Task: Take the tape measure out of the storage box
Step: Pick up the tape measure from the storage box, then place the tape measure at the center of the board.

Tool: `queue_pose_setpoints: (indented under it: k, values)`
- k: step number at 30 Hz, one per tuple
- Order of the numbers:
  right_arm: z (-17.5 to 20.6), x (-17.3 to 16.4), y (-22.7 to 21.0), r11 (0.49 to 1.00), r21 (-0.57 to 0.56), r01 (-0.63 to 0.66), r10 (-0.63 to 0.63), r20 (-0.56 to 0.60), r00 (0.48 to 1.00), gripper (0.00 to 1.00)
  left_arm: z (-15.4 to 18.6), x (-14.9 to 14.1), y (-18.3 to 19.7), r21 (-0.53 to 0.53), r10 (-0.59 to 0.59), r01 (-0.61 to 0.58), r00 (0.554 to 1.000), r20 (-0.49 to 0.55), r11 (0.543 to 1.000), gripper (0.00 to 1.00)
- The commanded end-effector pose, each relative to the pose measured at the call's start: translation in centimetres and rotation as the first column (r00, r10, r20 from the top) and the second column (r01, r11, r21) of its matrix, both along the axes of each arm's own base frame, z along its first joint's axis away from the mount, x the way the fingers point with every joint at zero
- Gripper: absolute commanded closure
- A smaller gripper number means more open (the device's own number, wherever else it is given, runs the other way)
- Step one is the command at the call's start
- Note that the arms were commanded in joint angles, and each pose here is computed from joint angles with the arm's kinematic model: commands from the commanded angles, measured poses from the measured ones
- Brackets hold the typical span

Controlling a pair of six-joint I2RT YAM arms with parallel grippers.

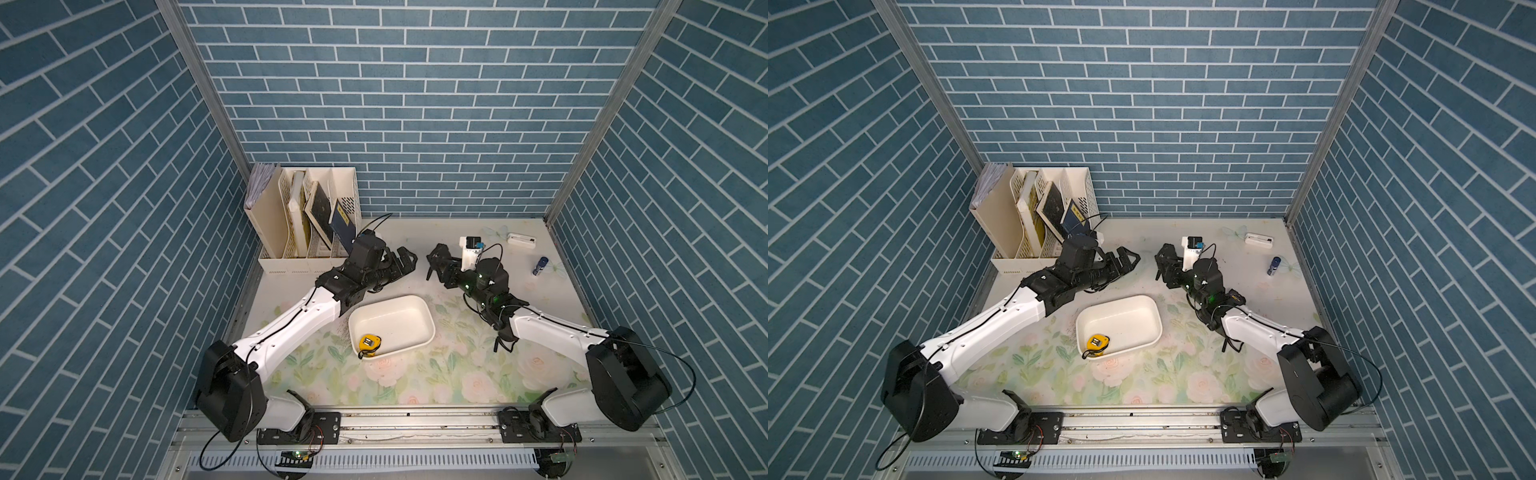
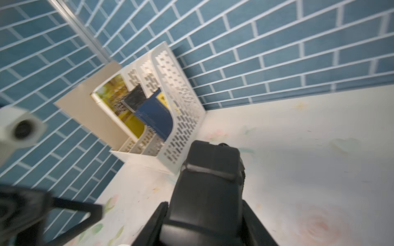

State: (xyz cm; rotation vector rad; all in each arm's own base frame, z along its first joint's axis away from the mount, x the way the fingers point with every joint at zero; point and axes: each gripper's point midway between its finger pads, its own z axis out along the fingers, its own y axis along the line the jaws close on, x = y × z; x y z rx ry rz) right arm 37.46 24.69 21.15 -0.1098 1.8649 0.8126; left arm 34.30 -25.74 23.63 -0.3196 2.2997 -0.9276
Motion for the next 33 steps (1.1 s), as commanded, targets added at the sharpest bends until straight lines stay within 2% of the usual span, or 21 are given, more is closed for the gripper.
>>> queue_pose_setpoints:
  k: [1,4,9,18,24,33]
  values:
    - [-2.2,0.9,-3.1,0.996,-0.001,0.093,-0.092,-0.117,0.989,1.00,-2.0,-1.6,2.6,0.183,-0.013,0.021,0.999,-0.046,0.983,0.01]
    - [-5.3,1.6,-4.2,0.992,-0.033,0.122,-0.126,-0.242,0.962,1.00,-3.9,-2.7,3.5,0.244,-0.022,0.045,0.995,-0.099,0.969,0.03]
    - [-9.6,1.4,-4.8,0.992,0.011,0.123,-0.108,-0.395,0.912,1.00,-6.8,-4.5,4.7,0.300,-0.017,0.070,0.984,-0.176,0.951,0.07]
    - [-14.3,0.7,-5.3,0.988,-0.006,0.155,-0.134,-0.540,0.831,1.00,-11.1,-5.9,6.1,0.403,0.015,0.095,0.965,-0.262,0.910,0.06]
    - [-16.7,-0.5,-6.7,0.980,-0.011,0.198,-0.162,-0.620,0.768,1.00,-11.7,-6.1,6.2,0.424,0.020,0.099,0.963,-0.268,0.900,0.06]
    - [-17.6,-1.5,-8.1,0.971,-0.033,0.236,-0.199,-0.656,0.728,1.00,-11.9,-6.1,6.0,0.418,0.019,0.099,0.963,-0.270,0.903,0.06]
